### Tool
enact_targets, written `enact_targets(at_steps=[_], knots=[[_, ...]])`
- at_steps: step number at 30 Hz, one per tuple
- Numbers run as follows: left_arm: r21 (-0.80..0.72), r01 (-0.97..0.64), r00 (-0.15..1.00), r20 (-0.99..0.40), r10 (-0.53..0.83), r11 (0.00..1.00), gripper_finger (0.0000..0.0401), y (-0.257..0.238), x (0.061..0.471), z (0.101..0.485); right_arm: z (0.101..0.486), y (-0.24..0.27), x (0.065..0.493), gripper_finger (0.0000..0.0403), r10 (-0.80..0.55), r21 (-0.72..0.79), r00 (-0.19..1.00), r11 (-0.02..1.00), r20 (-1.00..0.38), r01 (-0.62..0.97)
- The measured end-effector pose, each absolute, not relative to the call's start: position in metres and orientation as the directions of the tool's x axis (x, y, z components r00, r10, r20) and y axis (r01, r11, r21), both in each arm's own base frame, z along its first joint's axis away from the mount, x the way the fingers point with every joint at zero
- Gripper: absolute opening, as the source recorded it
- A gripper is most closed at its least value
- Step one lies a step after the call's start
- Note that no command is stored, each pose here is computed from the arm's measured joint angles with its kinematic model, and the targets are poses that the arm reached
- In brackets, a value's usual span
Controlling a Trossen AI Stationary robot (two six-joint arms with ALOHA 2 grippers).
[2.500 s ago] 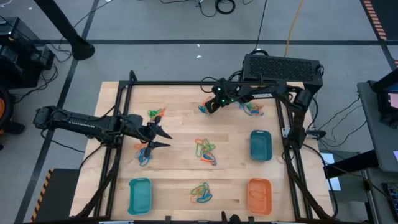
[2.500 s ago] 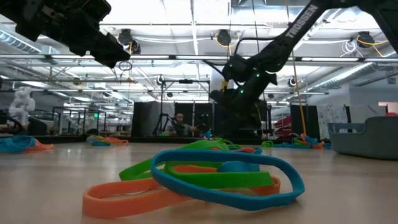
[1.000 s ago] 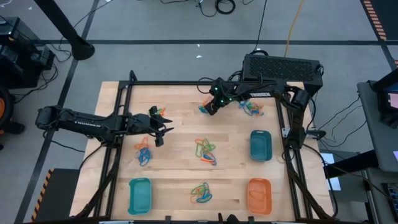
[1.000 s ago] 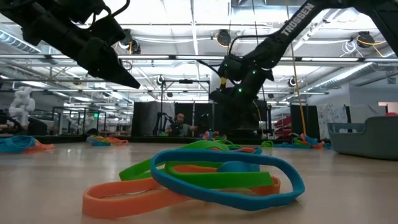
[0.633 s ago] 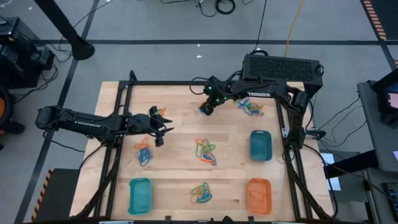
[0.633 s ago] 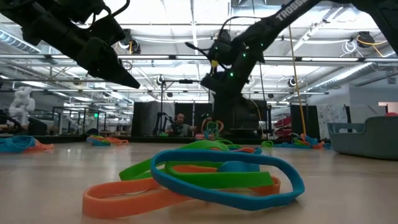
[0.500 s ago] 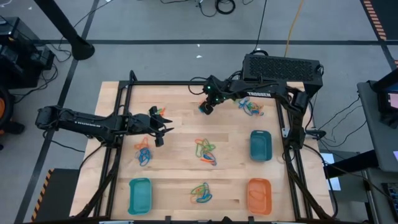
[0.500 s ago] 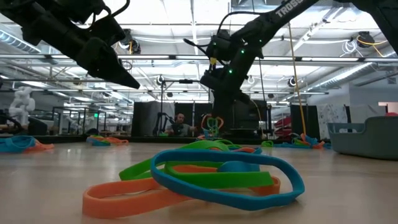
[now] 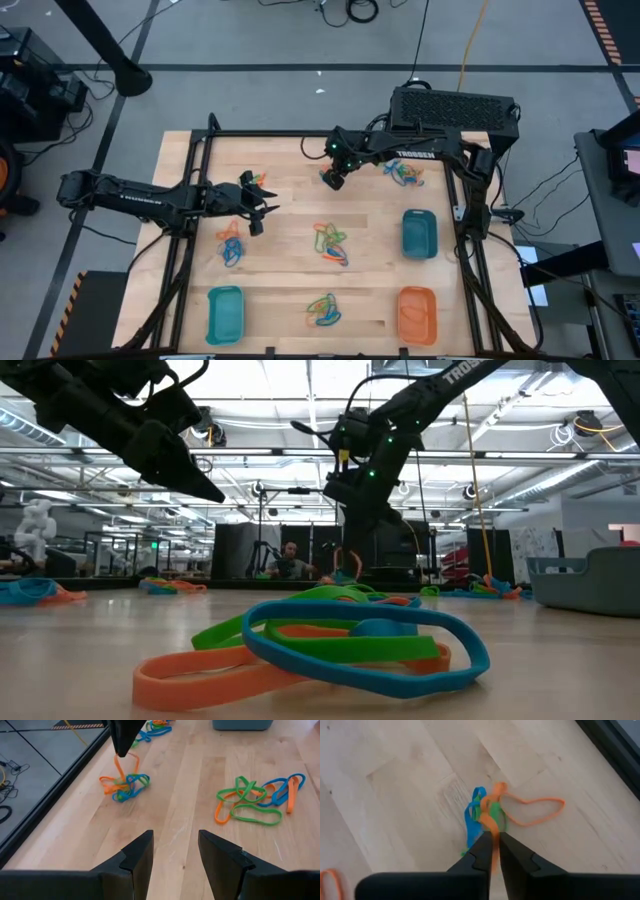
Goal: Sort rubber bands into baskets
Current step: Put the orange rubber band into the orange bin
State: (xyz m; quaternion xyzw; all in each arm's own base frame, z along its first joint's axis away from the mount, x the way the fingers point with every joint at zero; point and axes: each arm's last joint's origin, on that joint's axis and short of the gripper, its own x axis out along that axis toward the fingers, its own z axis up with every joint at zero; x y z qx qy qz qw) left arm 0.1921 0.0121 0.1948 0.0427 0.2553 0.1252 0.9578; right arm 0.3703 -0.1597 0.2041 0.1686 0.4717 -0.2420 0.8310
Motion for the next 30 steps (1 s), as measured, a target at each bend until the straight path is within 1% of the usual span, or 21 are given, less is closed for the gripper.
enact_targets(at_steps=[5, 10, 14, 17, 21, 24, 26, 30], knots=[[0.146, -0.218, 0.838, -0.478, 0.262, 0.965, 0.0164, 0.012, 0.192, 0.195, 0.204, -0.16, 0.37, 0.0044, -0.243, 0.052, 0.439, 0.826, -0.865, 0.561], [0.146, -0.218, 0.838, -0.478, 0.262, 0.965, 0.0164, 0.012, 0.192, 0.195, 0.204, -0.16, 0.37, 0.0043, -0.243, 0.052, 0.438, 0.826, -0.866, 0.561], [0.142, -0.213, 0.84, -0.479, 0.256, 0.967, 0.0164, 0.012, 0.192, 0.195, 0.198, -0.161, 0.369, 0.005, -0.236, 0.045, 0.411, 0.822, -0.88, 0.567], [0.142, -0.213, 0.839, -0.48, 0.255, 0.967, 0.0164, 0.012, 0.192, 0.195, 0.191, -0.167, 0.369, 0.0075, -0.235, 0.058, 0.398, 0.797, -0.887, 0.602], [0.142, -0.212, 0.838, -0.483, 0.254, 0.967, 0.0164, 0.012, 0.192, 0.194, 0.179, -0.175, 0.365, 0.0125, -0.243, 0.042, 0.344, 0.76, -0.907, 0.649], [0.142, -0.211, 0.838, -0.483, 0.253, 0.967, 0.0164, 0.012, 0.192, 0.194, 0.176, -0.181, 0.36, 0.0156, -0.29, 0.0, 0.282, 0.697, -0.915, 0.717], [0.142, -0.211, 0.838, -0.483, 0.253, 0.967, 0.0164, 0.012, 0.192, 0.194, 0.177, -0.185, 0.362, 0.0168, -0.316, 0.02, 0.319, 0.682, -0.894, 0.731], [0.141, -0.211, 0.838, -0.483, 0.253, 0.967, 0.0164, 0.012, 0.192, 0.194, 0.176, -0.191, 0.361, 0.0175, -0.302, 0.051, 0.35, 0.69, -0.887, 0.722]])
